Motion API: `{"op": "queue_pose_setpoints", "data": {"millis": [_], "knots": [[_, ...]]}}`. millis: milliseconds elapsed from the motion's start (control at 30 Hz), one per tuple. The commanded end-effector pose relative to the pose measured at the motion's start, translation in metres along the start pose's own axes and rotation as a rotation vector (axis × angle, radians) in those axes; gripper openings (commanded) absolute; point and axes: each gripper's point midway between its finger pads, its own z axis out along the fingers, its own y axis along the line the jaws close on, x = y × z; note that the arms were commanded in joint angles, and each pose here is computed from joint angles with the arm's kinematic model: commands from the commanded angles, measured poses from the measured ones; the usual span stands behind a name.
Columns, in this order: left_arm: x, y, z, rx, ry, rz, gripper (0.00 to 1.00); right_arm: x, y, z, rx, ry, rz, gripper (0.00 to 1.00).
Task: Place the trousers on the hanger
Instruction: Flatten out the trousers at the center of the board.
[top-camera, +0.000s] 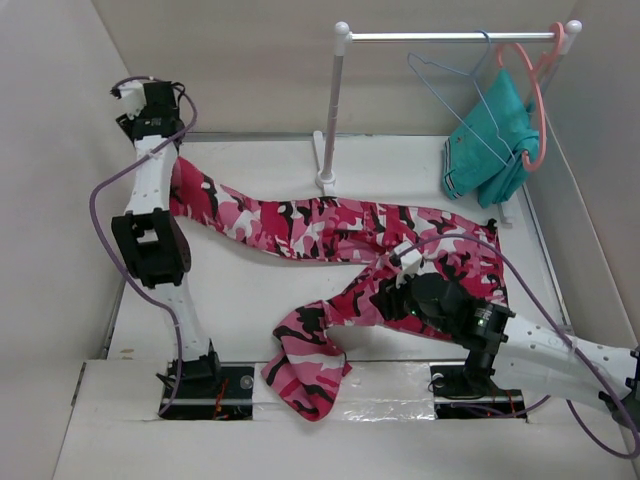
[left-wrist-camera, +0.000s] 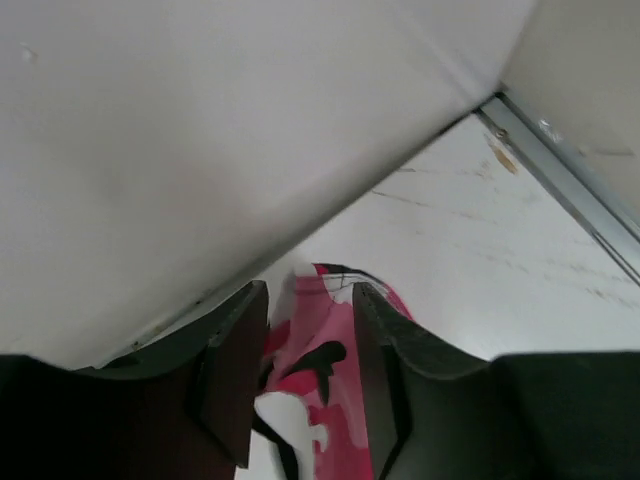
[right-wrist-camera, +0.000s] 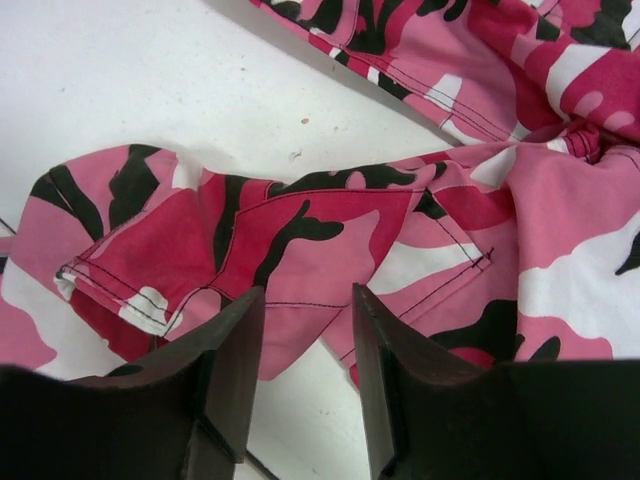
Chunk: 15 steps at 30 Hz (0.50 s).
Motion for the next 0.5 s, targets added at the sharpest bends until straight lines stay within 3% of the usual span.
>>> {"op": "queue_pose_setpoints", "data": {"millis": [0,33,67,233,300,333,367,400,433,467], "knots": [[-0.001,0.021,0.016,-0.061,0.035,-0.011,0.39,-0.006,-0.003,-0.005,0.015,-0.018,0.016,0.49],[0.001,0.02,0.019,-0.042,0.048,-0.025,0.5,-0.006,-0.004,-0.005,0.018,-0.018,0.015,0.52],[0.001,0.018,0.017,-0.028,0.051,-0.029,0.54,-0.006,-0.006,-0.005,0.03,-0.018,0.013,0.58],[0.019,-0.021,-0.015,0.105,0.084,-0.014,0.51,-0.013,-0.011,-0.003,0.068,-0.048,0.023,0.6],[0.023,-0.038,-0.043,0.175,0.071,-0.001,0.48,-0.019,-0.015,-0.002,0.094,-0.067,0.031,0.46],[0.045,-0.053,-0.051,0.23,0.085,0.029,0.45,-0.022,-0.016,-0.003,0.106,-0.076,0.039,0.35],[0.048,-0.074,-0.089,0.315,0.062,0.055,0.4,-0.027,-0.022,-0.004,0.144,-0.097,0.057,0.09],[0.058,-0.086,-0.108,0.363,0.061,0.083,0.37,-0.028,-0.027,-0.004,0.171,-0.107,0.065,0.02],[0.08,-0.104,-0.128,0.45,0.077,0.127,0.24,-0.029,-0.035,-0.005,0.213,-0.111,0.079,0.0],[0.094,-0.124,-0.174,0.543,0.075,0.169,0.16,-0.032,-0.046,-0.007,0.267,-0.126,0.104,0.0]]}}
